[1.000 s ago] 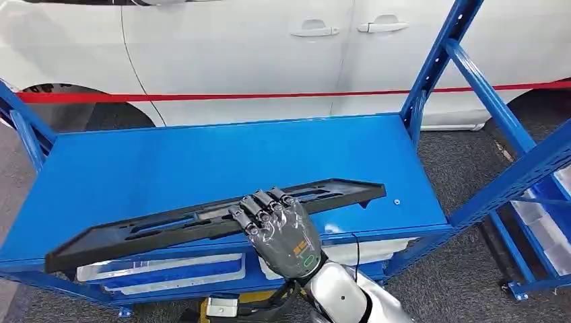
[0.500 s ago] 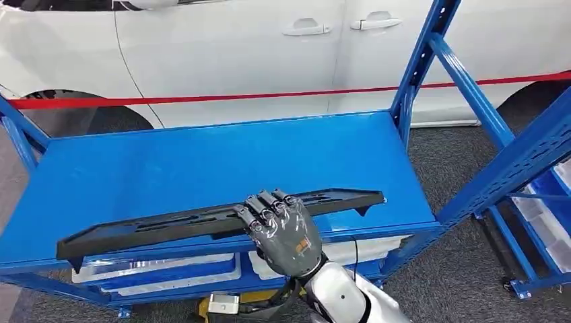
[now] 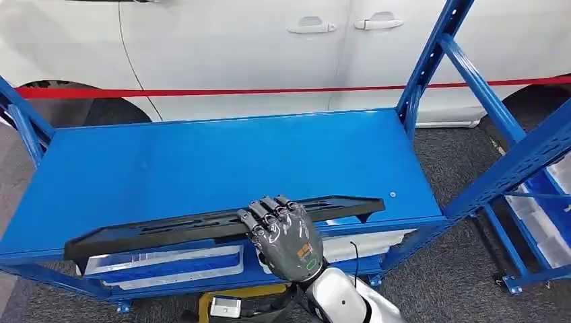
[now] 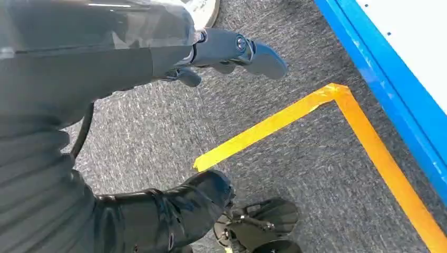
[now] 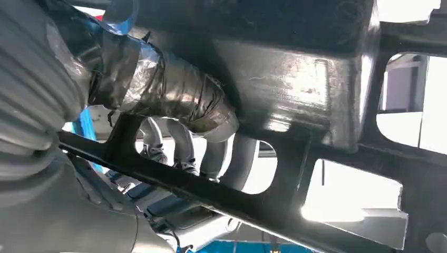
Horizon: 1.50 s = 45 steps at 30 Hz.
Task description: Take the parts from the cabinet and place them on the table.
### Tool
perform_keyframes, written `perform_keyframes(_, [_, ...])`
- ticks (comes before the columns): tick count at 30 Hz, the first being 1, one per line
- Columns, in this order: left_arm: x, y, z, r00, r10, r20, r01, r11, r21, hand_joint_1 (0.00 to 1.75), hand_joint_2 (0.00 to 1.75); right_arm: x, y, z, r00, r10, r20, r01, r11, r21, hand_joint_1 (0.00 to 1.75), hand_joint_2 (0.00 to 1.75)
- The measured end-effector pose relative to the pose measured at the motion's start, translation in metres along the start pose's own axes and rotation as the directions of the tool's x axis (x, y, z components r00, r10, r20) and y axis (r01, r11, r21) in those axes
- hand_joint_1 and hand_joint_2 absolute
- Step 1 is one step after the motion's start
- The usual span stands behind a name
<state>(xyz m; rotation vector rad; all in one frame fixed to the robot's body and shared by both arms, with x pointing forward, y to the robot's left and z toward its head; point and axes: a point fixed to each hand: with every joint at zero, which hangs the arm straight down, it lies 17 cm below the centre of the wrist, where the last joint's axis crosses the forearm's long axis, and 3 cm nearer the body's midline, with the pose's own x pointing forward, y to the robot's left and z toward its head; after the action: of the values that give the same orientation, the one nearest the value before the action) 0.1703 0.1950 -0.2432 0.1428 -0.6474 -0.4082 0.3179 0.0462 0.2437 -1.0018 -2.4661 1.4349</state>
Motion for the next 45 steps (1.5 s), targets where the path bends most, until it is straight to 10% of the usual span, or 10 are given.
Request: perform_keyframes(45, [0.003, 0.000, -0.001, 1.000, -0.002, -0.002, 0.002, 1.000, 0.002, 0.00, 1.75, -0.012, -0.003, -0.005, 0.998, -0.048, -0.030, 0.047, 0.999, -0.009, 1.75, 1.75])
